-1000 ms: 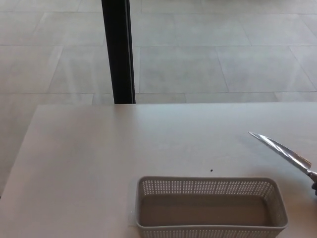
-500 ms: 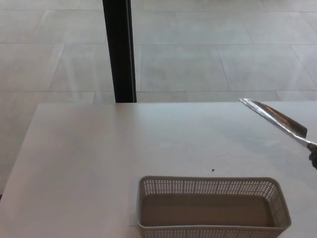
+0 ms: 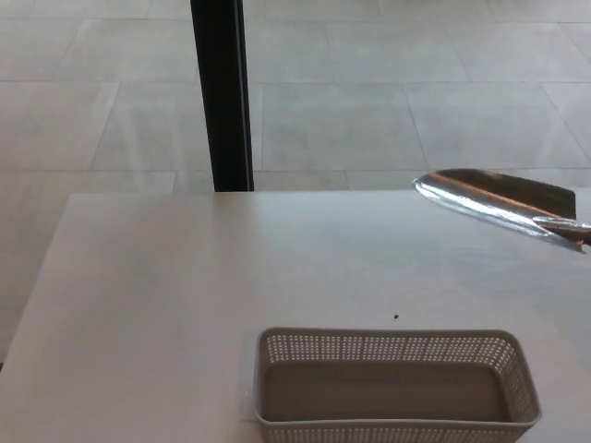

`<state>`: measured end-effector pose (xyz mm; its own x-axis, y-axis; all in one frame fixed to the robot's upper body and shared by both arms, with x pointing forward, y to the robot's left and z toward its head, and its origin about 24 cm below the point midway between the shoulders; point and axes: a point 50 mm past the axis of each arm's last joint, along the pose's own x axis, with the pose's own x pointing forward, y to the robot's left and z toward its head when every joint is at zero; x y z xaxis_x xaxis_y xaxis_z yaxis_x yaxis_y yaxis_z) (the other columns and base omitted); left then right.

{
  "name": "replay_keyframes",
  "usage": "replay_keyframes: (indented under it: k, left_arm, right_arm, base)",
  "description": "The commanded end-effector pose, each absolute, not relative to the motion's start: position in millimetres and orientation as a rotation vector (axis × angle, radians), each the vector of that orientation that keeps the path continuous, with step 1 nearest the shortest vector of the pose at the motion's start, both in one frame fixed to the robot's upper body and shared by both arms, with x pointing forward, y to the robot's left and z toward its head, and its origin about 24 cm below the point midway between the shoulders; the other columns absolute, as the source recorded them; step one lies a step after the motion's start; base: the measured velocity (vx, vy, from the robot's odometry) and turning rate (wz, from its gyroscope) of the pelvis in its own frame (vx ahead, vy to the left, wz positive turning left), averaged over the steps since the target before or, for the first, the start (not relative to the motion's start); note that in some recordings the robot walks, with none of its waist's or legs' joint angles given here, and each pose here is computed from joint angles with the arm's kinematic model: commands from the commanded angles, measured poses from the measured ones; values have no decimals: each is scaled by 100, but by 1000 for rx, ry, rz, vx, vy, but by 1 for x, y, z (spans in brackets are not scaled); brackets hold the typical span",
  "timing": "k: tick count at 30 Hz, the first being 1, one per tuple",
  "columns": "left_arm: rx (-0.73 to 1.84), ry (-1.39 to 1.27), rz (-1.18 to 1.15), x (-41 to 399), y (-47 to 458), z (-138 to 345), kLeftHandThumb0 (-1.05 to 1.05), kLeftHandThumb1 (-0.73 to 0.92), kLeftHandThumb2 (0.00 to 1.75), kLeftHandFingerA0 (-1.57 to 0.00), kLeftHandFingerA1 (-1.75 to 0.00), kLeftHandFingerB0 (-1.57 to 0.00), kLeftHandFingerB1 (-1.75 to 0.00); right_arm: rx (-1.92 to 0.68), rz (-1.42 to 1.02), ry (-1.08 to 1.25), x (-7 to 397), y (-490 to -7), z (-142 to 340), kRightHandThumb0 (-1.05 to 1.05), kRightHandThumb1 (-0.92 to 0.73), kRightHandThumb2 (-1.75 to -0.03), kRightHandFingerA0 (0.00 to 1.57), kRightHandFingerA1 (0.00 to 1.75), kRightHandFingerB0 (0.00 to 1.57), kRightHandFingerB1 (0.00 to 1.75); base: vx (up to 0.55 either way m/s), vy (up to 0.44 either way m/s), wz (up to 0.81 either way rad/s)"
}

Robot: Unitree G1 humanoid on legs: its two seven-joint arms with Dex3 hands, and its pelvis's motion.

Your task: A garden tool is kept on the righthand side and a container is kept on the lefthand side on a desk infront of the robot. the robot uses its right hand to pick up the garden tool and makes a scooping motion inside the container

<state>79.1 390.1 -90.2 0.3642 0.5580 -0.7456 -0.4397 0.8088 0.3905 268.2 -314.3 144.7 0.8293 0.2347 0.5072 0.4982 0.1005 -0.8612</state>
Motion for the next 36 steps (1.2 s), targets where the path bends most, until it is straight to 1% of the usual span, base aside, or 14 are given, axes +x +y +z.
replay_keyframes:
  k: [1,4,6,7,9,13,23,27,30,31,32,34,35,36]
  left_arm:
    - [160,995,649,81,399,-83,-12,-43,134,-100,-120,-100,-112]
    - [168,998,644,80,400,-82,-13,-40,132,-99,-116,-99,-109]
    - [169,993,644,80,401,-81,-13,-41,132,-101,-115,-100,-110]
    - [170,991,646,81,401,-81,-13,-41,132,-102,-116,-100,-111]
    - [169,992,650,82,402,-80,-11,-42,132,-102,-116,-101,-111]
    - [171,978,650,87,403,-78,-12,-45,134,-94,-123,-102,-111]
    - [170,971,662,87,404,-77,-12,-45,135,-107,-119,-103,-114]
    - [177,975,653,86,404,-77,-19,-44,133,-101,-119,-102,-111]
    - [171,970,638,86,404,-77,-18,-45,133,-103,-118,-104,-111]
    - [173,974,641,86,404,-77,-22,-52,148,-107,-116,-105,-113]
    - [174,971,639,87,404,-77,-16,-44,131,-111,-114,-106,-111]
    - [169,976,639,87,404,-77,-16,-43,130,-105,-116,-100,-112]
    - [177,986,639,86,403,-78,-19,-40,131,-102,-113,-98,-109]
    - [177,990,645,85,403,-79,-16,-41,132,-105,-113,-99,-110]
  right_arm:
    - [-1690,-1,-700,257,-313,147,-22,-44,-73,97,175,73,154]
    - [-1775,83,-698,251,-321,152,-30,-48,-59,98,171,82,140]
    - [-1808,99,-728,251,-325,156,-20,-45,-68,93,171,77,146]
    - [-1814,104,-731,251,-325,158,-24,-46,-78,109,159,76,129]
    - [-1845,115,-754,252,-328,165,-24,-51,-72,92,170,80,136]
    - [-1925,100,-791,255,-333,186,-24,-47,-77,95,169,84,132]
    - [-2011,46,-915,261,-331,209,-31,-48,-75,100,166,91,120]
    - [-2033,21,-933,265,-320,218,-29,-40,-75,106,156,98,92]
    - [-2017,23,-930,266,-305,221,-25,-42,-75,98,164,92,106]
    - [-2001,22,-948,265,-296,218,-24,-43,-77,96,162,88,121]
    - [-1990,30,-964,264,-293,217,-22,-41,-81,94,166,89,124]
    - [-1999,54,-946,263,-288,216,-23,-37,-86,92,172,82,133]
    - [-2062,65,-917,263,-284,213,-31,-45,-72,95,170,95,99]
    - [-2099,60,-889,263,-284,209,-31,-46,-70,93,167,96,96]
  base:
    - [0,0,0]
    - [0,0,0]
    - [0,0,0]
    - [0,0,0]
    - [0,0,0]
    - [0,0,0]
    - [0,0,0]
    - [0,0,0]
    - [0,0,0]
    - [0,0,0]
    - [0,0,0]
    - [0,0,0]
    - [0,0,0]
    - [0,0,0]
